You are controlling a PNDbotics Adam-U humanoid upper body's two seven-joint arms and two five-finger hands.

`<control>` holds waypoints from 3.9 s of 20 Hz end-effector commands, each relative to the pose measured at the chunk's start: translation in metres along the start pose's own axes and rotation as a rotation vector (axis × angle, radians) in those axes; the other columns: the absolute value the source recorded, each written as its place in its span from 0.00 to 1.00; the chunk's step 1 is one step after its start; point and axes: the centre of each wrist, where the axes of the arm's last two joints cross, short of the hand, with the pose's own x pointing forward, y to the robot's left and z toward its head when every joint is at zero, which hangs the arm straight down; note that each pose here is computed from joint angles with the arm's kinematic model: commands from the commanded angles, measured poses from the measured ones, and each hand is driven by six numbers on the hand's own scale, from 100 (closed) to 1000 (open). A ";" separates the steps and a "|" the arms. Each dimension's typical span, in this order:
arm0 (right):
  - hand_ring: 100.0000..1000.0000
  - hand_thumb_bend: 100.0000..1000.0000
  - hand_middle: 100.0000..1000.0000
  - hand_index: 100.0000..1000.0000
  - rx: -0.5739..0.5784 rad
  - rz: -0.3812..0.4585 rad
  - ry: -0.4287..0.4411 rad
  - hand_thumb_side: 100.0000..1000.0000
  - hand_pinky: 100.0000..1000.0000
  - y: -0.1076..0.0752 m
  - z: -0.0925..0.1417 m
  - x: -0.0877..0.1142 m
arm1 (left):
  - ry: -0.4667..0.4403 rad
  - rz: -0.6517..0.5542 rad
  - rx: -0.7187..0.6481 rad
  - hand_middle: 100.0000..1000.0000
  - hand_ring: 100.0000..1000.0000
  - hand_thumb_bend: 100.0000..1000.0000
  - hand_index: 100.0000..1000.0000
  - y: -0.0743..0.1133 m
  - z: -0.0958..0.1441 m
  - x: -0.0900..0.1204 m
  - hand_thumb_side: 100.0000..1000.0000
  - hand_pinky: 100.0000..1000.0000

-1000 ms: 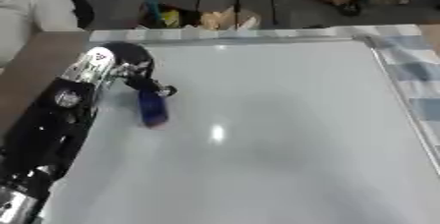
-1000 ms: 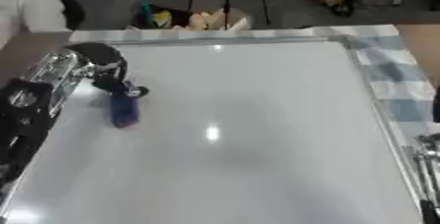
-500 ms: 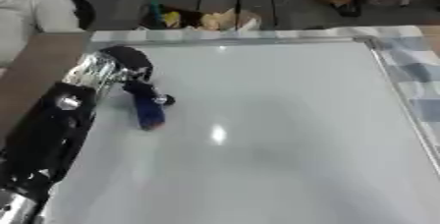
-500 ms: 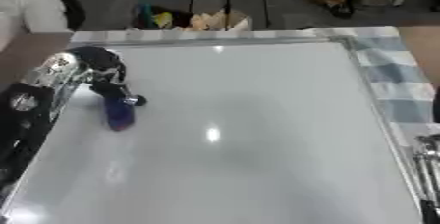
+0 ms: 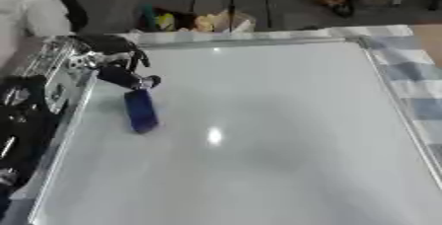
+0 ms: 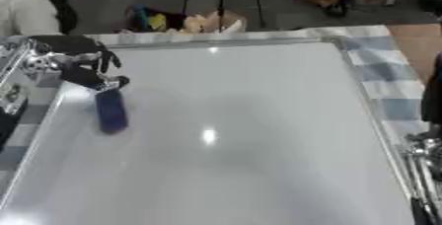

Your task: Wipe the whiteboard clean with a brush.

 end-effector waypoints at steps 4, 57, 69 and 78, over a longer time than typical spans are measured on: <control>0.84 0.00 0.62 0.76 0.003 0.016 -0.032 0.85 0.75 -0.004 -0.007 0.005 | -0.054 -0.030 -0.018 0.69 0.75 0.00 0.91 0.002 0.019 -0.016 0.89 0.46; 0.85 0.00 0.60 0.76 -0.002 -0.008 -0.029 0.85 0.75 -0.001 -0.010 0.007 | -0.319 -0.676 0.101 0.80 0.81 0.40 1.00 -0.034 0.036 -0.048 0.51 0.56; 0.85 0.00 0.60 0.76 0.005 -0.016 -0.027 0.85 0.75 0.001 -0.010 0.007 | -0.307 -0.721 0.173 0.76 0.79 0.09 1.00 -0.036 0.029 -0.054 0.29 0.54; 0.85 0.00 0.60 0.76 0.007 -0.014 -0.019 0.85 0.75 0.001 -0.008 0.007 | -0.345 -0.747 0.282 0.75 0.78 0.14 1.00 -0.031 0.028 -0.051 0.27 0.53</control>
